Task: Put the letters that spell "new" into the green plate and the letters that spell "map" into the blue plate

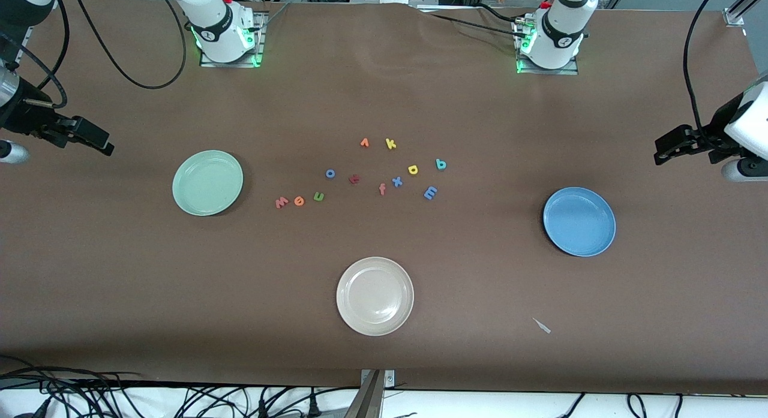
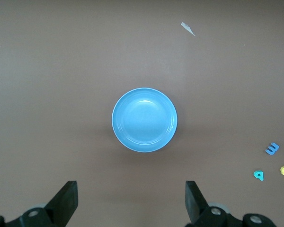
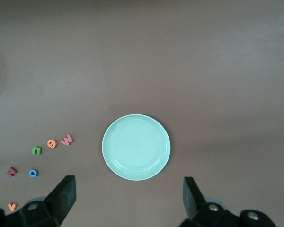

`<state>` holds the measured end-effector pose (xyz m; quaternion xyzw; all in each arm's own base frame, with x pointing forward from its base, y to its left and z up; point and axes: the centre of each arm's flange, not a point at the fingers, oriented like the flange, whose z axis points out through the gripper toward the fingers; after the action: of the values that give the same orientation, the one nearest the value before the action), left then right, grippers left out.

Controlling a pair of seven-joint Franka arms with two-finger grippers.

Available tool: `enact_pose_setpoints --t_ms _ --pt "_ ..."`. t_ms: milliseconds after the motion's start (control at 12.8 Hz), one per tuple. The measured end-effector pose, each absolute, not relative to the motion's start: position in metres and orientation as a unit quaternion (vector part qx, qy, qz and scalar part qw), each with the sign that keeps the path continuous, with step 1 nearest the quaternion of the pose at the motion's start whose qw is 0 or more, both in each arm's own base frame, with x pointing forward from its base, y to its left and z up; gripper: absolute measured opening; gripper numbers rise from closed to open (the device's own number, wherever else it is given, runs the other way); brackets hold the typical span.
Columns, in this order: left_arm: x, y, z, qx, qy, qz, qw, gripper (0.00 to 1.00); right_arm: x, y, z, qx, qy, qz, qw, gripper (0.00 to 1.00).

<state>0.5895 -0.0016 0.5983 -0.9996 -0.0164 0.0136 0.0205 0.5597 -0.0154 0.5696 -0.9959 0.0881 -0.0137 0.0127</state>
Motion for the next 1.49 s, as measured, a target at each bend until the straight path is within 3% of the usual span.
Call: enact_pose_setpoints --t_ms 1487 --pt "0.5897 -0.0023 0.5976 -1.000 -0.018 0.014 0.011 1.00 0.5597 -0.0143 0.5695 -0.996 0.087 -0.013 0.013 1.00"
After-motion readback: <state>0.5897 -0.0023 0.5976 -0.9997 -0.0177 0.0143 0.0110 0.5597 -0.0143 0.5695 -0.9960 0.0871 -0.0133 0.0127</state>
